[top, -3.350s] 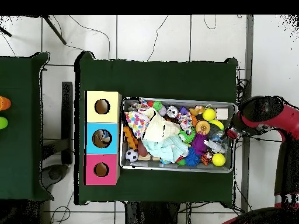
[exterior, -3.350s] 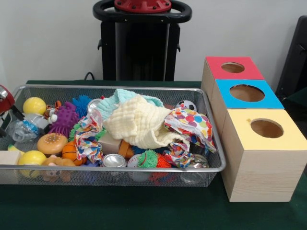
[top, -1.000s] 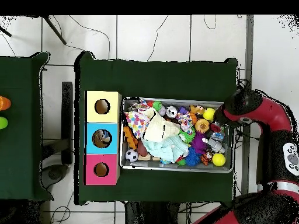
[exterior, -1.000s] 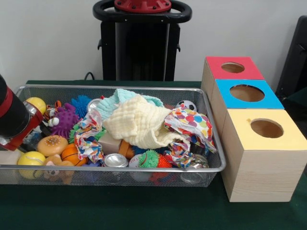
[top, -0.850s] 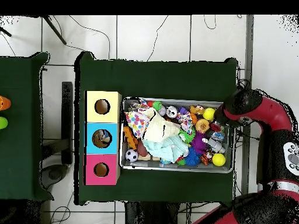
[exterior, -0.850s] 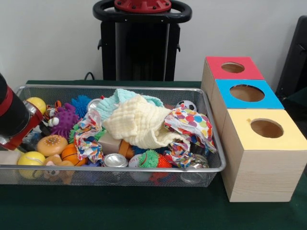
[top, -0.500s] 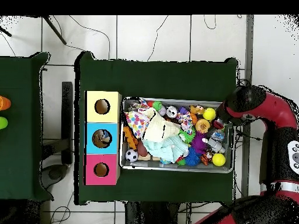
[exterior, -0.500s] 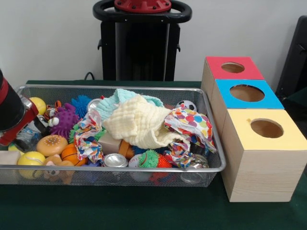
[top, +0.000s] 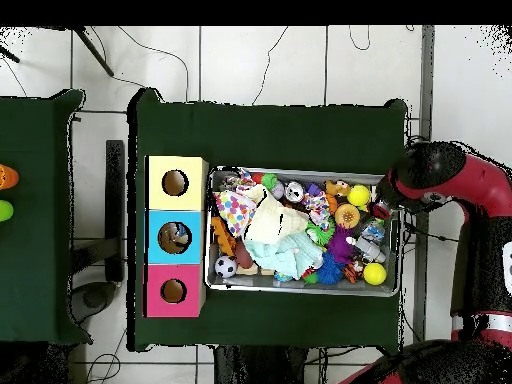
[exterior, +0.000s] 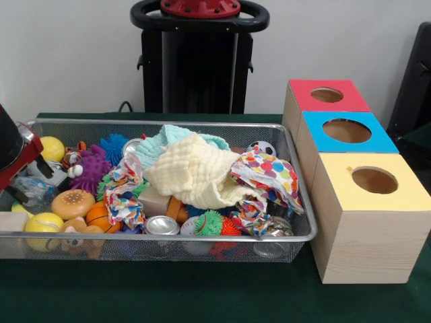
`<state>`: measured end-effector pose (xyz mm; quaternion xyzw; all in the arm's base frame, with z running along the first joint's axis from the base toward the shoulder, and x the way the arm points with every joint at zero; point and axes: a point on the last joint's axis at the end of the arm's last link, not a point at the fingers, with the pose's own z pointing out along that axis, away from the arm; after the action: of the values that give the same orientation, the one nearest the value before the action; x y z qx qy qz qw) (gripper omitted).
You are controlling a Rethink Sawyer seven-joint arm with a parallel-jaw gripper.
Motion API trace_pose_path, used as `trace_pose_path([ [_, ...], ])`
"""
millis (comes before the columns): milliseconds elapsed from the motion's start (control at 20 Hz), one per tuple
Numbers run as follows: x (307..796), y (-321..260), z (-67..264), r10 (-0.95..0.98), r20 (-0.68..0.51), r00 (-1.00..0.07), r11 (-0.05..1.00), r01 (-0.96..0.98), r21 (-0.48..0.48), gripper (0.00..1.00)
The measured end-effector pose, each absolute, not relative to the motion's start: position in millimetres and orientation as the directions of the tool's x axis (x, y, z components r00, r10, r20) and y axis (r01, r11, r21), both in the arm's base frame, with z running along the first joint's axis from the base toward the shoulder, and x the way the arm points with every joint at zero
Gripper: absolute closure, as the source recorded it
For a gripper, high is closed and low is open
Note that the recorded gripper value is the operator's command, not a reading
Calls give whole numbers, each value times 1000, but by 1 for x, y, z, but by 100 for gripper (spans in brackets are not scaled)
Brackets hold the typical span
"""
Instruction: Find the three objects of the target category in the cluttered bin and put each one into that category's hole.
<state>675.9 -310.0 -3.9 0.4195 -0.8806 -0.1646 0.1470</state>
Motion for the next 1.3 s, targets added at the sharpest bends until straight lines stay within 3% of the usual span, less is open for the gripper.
trace_pose_path([
  [650,661,-305,-30,-789,118,-603,583,-674,454,0],
  [1300,635,-329,-21,-783,118,-611,585,-658,473,0],
])
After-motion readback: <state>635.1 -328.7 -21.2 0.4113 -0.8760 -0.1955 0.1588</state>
